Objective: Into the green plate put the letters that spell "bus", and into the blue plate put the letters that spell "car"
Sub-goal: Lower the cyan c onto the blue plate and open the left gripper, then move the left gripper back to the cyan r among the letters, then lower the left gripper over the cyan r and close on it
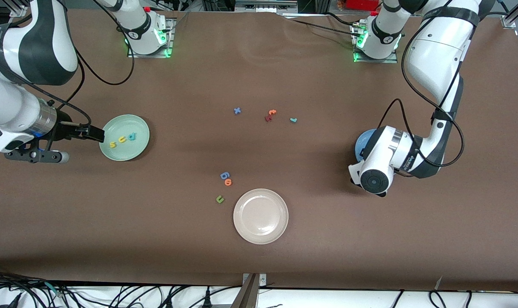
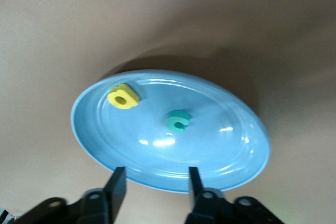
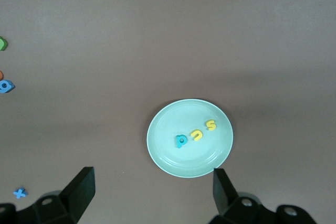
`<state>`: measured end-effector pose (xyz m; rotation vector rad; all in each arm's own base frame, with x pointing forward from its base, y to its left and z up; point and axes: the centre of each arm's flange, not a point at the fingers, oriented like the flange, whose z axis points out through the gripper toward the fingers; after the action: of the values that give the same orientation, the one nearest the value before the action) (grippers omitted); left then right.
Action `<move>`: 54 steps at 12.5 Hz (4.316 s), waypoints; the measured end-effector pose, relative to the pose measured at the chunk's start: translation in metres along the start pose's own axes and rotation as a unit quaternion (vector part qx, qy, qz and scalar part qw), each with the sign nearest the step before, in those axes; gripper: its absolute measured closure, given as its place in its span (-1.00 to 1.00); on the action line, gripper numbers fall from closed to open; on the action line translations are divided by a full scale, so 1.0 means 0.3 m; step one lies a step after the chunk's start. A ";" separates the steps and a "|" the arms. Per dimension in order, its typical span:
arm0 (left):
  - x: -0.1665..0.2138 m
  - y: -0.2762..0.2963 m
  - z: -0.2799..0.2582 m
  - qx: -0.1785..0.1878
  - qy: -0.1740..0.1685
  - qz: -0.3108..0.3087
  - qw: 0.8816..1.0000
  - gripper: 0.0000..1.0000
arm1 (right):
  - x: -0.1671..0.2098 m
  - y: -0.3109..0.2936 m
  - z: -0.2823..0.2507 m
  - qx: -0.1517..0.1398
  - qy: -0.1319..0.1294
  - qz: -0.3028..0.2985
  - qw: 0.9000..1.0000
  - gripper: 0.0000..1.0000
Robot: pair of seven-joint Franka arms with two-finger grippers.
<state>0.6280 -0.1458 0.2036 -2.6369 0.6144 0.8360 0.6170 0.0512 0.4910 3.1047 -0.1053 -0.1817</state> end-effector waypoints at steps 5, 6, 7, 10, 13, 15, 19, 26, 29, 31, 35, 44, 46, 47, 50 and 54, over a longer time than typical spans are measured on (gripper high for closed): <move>-0.009 0.274 -0.199 -0.140 0.062 -0.067 0.986 -1.00 | 0.003 0.024 0.001 -0.001 0.000 0.006 1.000 -1.00; -0.022 0.357 -0.246 -0.148 0.072 -0.080 0.983 -1.00 | 0.005 0.031 0.001 -0.001 0.000 0.007 1.000 -0.99; -0.029 0.431 -0.273 -0.157 0.085 -0.086 0.980 -1.00 | 0.005 0.032 0.000 -0.001 0.001 0.007 1.000 -0.99; -0.059 0.572 -0.234 -0.173 0.142 -0.107 0.969 -1.00 | 0.006 0.031 0.000 -0.001 0.002 0.007 1.000 -0.99; -0.115 0.695 -0.109 -0.190 0.171 -0.159 0.954 -1.00 | 0.006 0.031 0.006 -0.001 0.000 0.007 1.000 -0.99; -0.150 0.778 -0.034 -0.208 0.182 -0.208 0.938 -1.00 | 0.005 0.031 0.010 -0.001 -0.001 0.007 1.000 -0.99; -0.245 0.902 0.013 -0.228 0.186 -0.285 0.912 -1.00 | 0.005 0.032 0.012 -0.001 -0.002 0.007 1.000 -0.99; -0.284 0.997 0.008 -0.262 0.165 -0.452 0.837 -1.00 | 0.004 0.024 0.012 -0.001 -0.002 0.005 1.000 -0.99; -0.279 1.006 0.002 -0.288 0.149 -0.525 0.787 -1.00 | 0.004 0.021 0.012 -0.002 -0.002 0.004 1.000 -0.99; -0.276 1.029 0.015 -0.297 0.158 -0.554 0.761 -1.00 | 0.004 0.021 0.012 -0.002 -0.002 0.004 1.000 -0.99; -0.260 1.085 0.097 -0.280 0.181 -0.592 0.734 -0.96 | 0.004 0.022 0.012 -0.001 -0.002 0.005 1.000 -0.99; -0.240 1.092 0.136 -0.284 0.169 -0.602 0.727 -0.65 | 0.004 0.022 0.012 -0.001 -0.001 0.005 1.000 -0.99; -0.240 1.092 0.131 -0.285 0.170 -0.602 0.727 -0.55 | 0.004 0.021 0.012 -0.001 -0.001 0.005 1.000 -0.99; -0.240 1.092 0.131 -0.285 0.170 -0.602 0.727 -0.54 | 0.004 0.021 0.012 -0.001 -0.001 0.005 1.000 -0.99; -0.240 1.091 0.124 -0.287 0.171 -0.601 0.726 -0.39 | 0.004 0.021 0.011 -0.001 -0.001 0.005 1.000 -1.00; -0.239 1.090 0.118 -0.288 0.173 -0.601 0.725 -0.22 | 0.005 0.022 0.012 -0.001 -0.001 0.005 1.000 -0.99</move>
<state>0.4003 -0.3912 0.1678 -2.8245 -1.4435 0.0705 0.6175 0.0444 0.4877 3.1007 -0.1198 -0.1842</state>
